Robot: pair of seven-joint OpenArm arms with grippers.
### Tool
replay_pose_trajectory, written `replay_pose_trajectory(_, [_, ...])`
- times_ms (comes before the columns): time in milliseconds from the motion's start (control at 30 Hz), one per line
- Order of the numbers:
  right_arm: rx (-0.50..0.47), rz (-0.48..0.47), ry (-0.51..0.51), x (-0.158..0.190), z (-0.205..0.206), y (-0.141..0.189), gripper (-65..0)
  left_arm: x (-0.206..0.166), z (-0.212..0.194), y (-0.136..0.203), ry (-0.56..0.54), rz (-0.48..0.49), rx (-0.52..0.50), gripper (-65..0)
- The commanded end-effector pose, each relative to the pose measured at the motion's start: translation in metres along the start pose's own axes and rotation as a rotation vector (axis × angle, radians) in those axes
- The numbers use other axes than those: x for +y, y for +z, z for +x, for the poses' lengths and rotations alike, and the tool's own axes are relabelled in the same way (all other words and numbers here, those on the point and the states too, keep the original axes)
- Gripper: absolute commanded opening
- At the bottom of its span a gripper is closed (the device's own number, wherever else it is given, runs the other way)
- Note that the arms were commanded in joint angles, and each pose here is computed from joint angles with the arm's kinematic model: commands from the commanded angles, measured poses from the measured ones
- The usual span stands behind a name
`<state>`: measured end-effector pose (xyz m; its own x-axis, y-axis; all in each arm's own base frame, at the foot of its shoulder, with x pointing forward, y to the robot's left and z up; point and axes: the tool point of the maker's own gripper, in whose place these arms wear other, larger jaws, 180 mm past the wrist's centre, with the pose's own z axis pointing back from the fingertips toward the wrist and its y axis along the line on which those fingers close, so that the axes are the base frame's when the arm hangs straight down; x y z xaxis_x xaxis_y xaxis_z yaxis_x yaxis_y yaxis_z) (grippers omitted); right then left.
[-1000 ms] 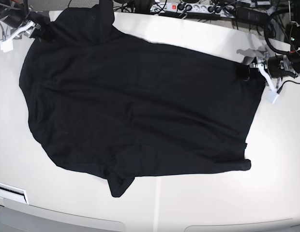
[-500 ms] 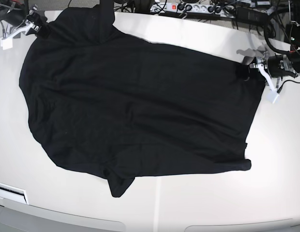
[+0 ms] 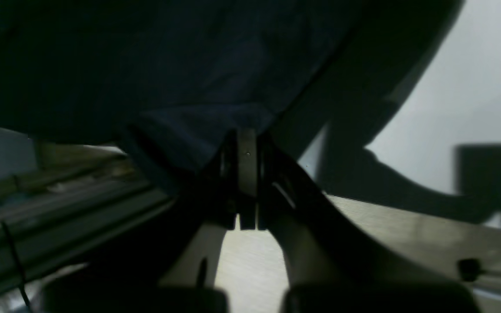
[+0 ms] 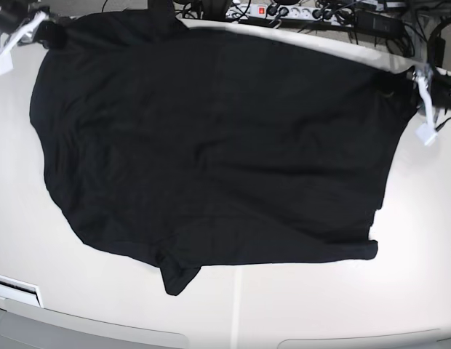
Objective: Layout the t-shirt on the table in an organized manner, then fold the t-shirt properly
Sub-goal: 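Pull both grippers apart and away from the hem to smooth the shirt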
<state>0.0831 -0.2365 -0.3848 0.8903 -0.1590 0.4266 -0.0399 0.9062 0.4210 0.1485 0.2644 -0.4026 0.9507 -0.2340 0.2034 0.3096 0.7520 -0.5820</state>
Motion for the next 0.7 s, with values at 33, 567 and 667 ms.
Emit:
replay_pose_trajectory(33, [-0.005, -0.014, 0.056, 0.003, 0.006, 0.011, -65.0, -0.010, 0.002, 0.017, -0.057, -0.004, 0.009, -65.0])
replay_pose_trajectory(567, [0.140, -0.043, 0.089, 0.000, -0.030, 0.038, -65.0, -0.024, -0.074, 0.030, -0.112, 0.033, 0.285, -65.0])
replay_pose_trajectory(667, [0.076, -0.017, 0.086, 0.005, -0.016, 0.035, -65.0, -0.024, -0.072, 0.030, -0.114, 0.033, 0.275, -65.0])
